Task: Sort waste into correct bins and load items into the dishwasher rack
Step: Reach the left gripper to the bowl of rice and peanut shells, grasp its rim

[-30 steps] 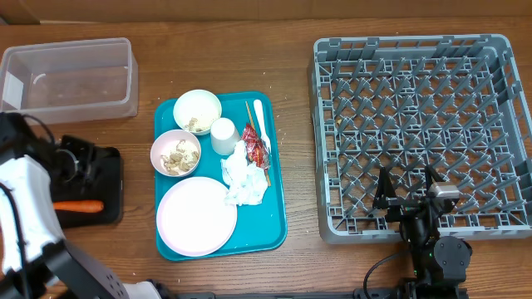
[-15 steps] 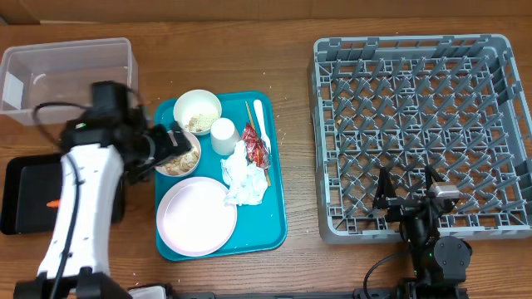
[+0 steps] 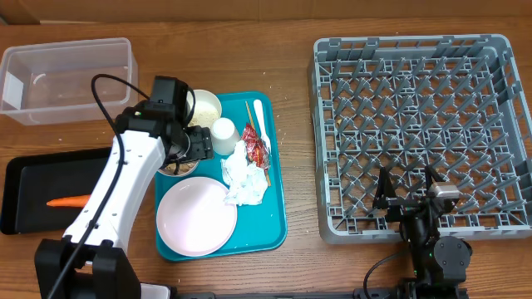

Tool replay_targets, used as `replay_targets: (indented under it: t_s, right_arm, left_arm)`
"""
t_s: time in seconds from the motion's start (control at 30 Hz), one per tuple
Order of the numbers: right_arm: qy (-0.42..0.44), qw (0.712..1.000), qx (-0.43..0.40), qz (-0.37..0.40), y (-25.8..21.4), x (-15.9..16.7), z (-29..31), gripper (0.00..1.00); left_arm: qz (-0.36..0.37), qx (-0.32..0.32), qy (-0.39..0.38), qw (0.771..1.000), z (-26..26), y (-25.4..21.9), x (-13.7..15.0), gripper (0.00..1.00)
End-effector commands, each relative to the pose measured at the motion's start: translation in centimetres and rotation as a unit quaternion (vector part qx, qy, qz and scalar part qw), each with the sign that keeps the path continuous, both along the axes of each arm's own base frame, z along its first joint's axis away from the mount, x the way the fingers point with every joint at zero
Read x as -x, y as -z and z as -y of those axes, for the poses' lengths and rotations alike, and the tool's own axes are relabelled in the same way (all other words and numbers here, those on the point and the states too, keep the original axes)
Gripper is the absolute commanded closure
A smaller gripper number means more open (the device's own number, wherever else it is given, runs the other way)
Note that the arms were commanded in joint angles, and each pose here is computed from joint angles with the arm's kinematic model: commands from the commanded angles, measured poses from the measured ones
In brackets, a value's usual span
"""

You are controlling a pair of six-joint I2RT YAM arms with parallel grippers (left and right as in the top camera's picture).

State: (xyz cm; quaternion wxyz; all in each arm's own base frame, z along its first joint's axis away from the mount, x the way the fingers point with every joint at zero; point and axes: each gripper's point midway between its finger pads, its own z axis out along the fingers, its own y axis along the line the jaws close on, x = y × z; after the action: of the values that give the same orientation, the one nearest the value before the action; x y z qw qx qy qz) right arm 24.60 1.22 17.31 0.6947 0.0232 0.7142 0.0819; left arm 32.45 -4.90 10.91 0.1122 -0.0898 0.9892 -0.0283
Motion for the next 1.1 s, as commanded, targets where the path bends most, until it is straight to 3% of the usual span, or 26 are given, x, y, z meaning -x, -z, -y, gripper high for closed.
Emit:
replay_targets:
  t_s: [0.0,0.27,0.43,0.83,1.07]
  right_arm:
    - [0.004,1.000,0.003,0.002,0.2,0.0,0.2,0.00]
    - [0.004,1.000,0.003,0.002,0.2,0.0,0.2,0.00]
    - [0.004,1.000,0.003,0.002,0.2,0.0,0.2,0.00]
    - [0.004,1.000,0.003,0.002,0.2,0.0,0.2,0.00]
    - [0.004,1.000,0.003,0.002,0.2,0.0,0.2,0.00]
  left_arm:
    - [-0.002,-0.044,0.022,0.999,-0.7,0.6,0.0,0.25]
    - [-0.029,-0.077,0.033,0.996,-1.4,2.8,-0.4,0.26]
    - [-0.051,-0.082,0.052,0.994,-1.0,4.7,-0.5,0.38]
    - [-0.071,-0.092,0.104,0.988,0.8,7.7,-0.9,0.39]
    - [-0.085,-0.124,0.098,0.984,-0.3,8.8,-1.0,0.61]
